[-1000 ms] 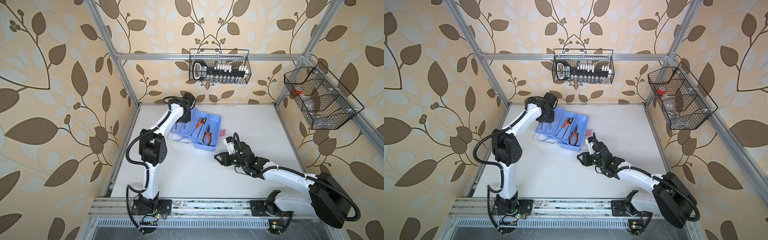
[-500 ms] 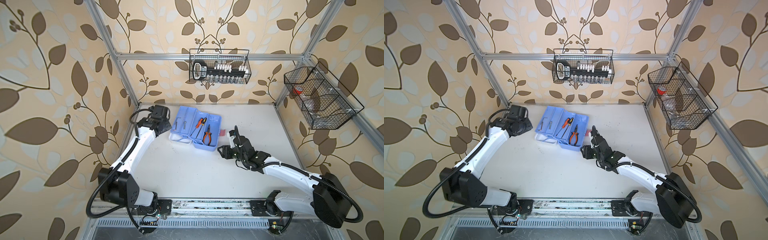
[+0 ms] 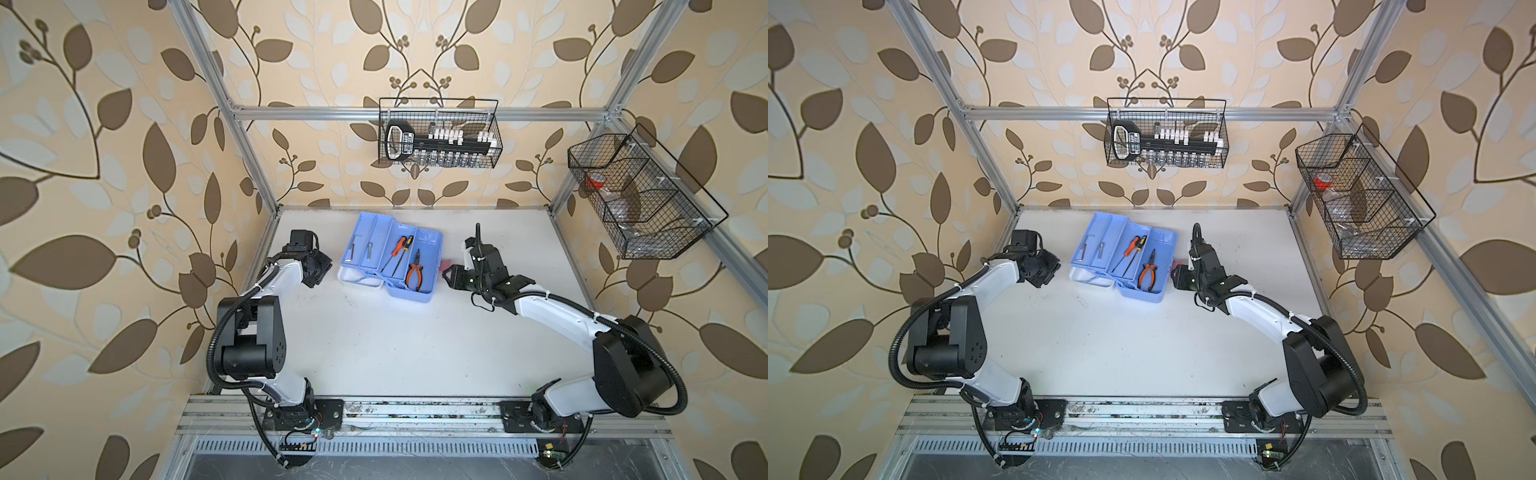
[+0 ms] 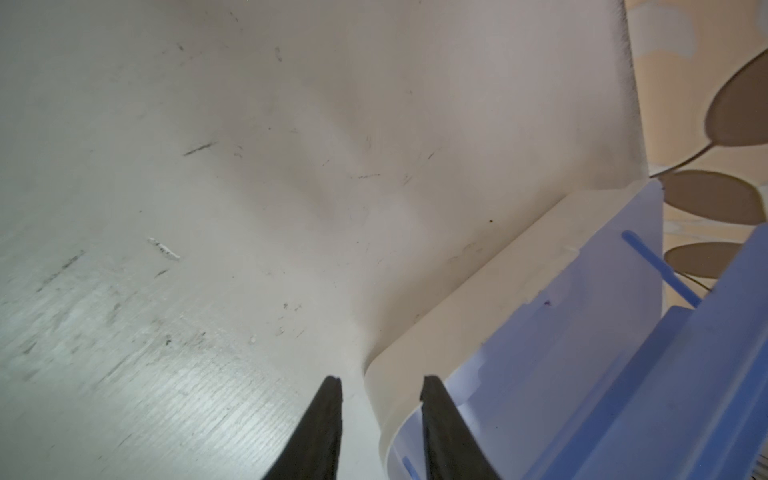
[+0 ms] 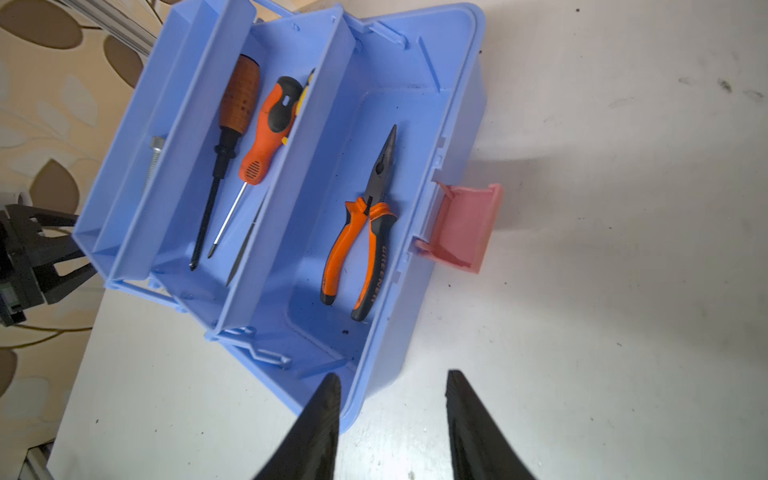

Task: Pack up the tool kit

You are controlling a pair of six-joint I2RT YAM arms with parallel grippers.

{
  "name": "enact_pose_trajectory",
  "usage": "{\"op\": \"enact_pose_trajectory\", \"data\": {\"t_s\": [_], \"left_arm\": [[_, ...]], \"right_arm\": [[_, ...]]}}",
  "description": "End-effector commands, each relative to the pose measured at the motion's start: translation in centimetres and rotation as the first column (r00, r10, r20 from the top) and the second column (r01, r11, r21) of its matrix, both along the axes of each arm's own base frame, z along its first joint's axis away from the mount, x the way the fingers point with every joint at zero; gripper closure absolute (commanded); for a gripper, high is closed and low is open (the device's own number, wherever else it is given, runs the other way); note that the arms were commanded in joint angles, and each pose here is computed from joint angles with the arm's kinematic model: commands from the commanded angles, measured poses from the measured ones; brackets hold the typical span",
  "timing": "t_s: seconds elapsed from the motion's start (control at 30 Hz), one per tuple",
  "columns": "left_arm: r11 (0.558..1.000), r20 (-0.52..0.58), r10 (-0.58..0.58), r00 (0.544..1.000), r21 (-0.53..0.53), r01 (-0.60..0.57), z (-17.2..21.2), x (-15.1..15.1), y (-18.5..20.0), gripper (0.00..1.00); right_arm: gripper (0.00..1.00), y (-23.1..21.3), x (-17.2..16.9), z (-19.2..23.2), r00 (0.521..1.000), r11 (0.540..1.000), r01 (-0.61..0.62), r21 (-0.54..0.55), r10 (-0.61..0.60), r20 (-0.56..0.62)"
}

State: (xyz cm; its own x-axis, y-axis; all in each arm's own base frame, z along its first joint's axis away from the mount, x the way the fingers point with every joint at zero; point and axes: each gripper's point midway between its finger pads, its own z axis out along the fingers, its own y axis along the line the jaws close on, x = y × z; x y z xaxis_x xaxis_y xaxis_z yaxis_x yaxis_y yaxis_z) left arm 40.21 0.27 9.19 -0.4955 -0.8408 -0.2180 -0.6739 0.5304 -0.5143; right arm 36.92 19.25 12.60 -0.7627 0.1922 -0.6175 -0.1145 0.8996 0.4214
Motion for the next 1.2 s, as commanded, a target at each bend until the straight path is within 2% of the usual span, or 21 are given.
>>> {"op": "enact_pose_trajectory", "data": {"t_s": [0.0,0.13,0.27,0.5,0.77,0.93,1.17], "left_arm": [[0.997,0.139,-0.016,0.99,-0.075,0.026,2.6,2.3,-0.8,0.57],[0.991,0.157,0.005,0.988,-0.135,0.016,2.0,3.0,-0.8,0.54],[0.98,0.189,-0.024,0.982,-0.188,0.06,1.5,3.7,-1.9,0.54],[0.966,0.16,-0.04,0.986,-0.244,0.079,-0.9,3.8,-3.1,0.55],[0.963,0.123,-0.099,0.987,-0.237,0.126,-2.8,3.4,-5.6,0.56],[0.96,0.111,-0.141,0.984,-0.226,0.163,-3.2,3.0,-7.4,0.63],[0.959,0.079,-0.214,0.974,-0.171,0.225,-3.3,1.1,-9.6,0.64]], "right_arm": [[0.65,1.2,0.6,-0.2,0.999,0.998,-0.042,0.046,0.044,-0.029],[0.67,1.8,1.5,-0.8,0.996,0.997,-0.061,0.051,0.064,-0.056],[0.66,1.9,2.3,-1.4,0.995,0.997,-0.065,0.044,0.068,-0.075],[0.65,1.8,3.2,-1.5,0.992,0.996,-0.066,0.057,0.071,-0.1],[0.63,0.7,1.9,-1.1,0.995,0.998,-0.053,0.038,0.056,-0.088],[0.62,0.9,1.7,-1.6,0.993,0.997,-0.056,0.053,0.061,-0.106],[0.59,0.7,2.3,-1.2,0.994,0.997,-0.044,0.068,0.051,-0.101]]}}
